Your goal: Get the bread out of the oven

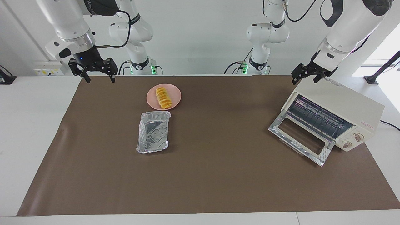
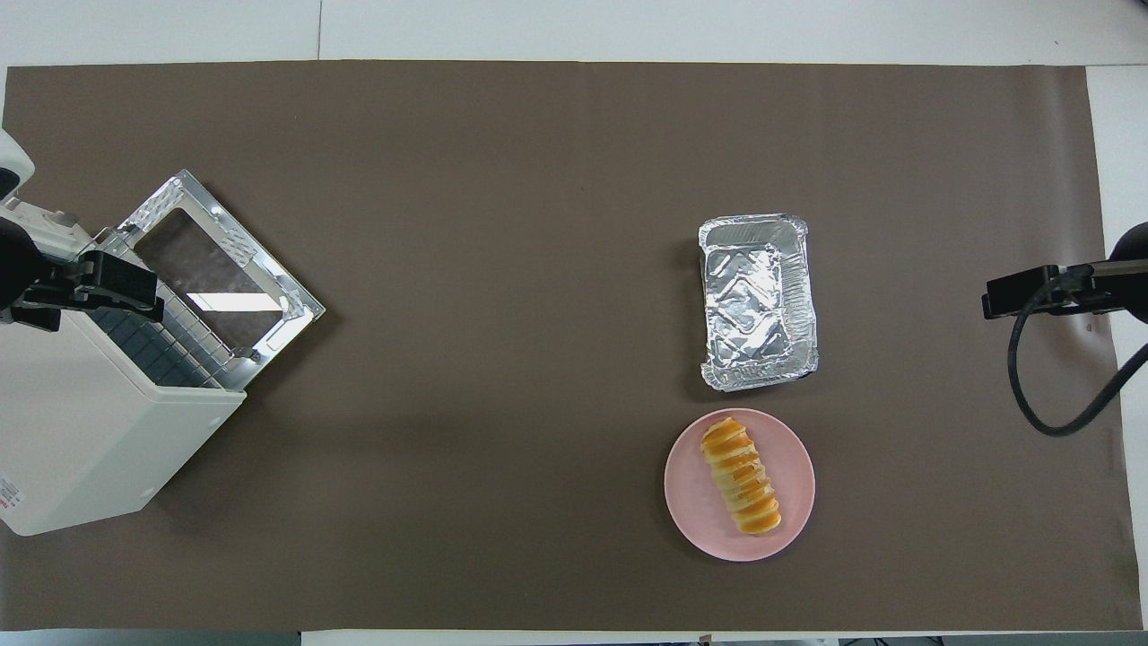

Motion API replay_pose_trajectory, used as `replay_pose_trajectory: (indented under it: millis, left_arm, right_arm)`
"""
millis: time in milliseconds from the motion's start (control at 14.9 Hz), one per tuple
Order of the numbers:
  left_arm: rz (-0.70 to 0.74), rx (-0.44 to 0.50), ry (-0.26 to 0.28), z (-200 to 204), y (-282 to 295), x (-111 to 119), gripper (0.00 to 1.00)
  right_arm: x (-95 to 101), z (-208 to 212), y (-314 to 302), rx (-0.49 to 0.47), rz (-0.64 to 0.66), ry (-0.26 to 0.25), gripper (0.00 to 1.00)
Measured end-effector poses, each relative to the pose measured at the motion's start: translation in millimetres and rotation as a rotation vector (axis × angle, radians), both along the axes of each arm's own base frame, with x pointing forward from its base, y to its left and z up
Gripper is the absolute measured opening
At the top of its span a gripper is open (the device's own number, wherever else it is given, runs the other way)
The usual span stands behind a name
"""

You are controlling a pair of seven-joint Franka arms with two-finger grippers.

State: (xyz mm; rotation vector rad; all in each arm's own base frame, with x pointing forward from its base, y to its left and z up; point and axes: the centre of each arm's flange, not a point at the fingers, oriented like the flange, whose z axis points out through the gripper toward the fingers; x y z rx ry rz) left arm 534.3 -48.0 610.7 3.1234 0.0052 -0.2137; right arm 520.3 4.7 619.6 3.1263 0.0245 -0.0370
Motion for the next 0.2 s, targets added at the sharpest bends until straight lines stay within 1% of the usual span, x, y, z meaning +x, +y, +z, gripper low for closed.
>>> replay_pose_trajectory:
  millis: [201]
  left_arm:
    - [0.000, 0.000, 0.000, 0.0, 0.0, 0.1, 1.00]
  right_arm:
    - [-0.3, -0.3, -0.4, 0.000, -0.001, 0.003, 1.00]
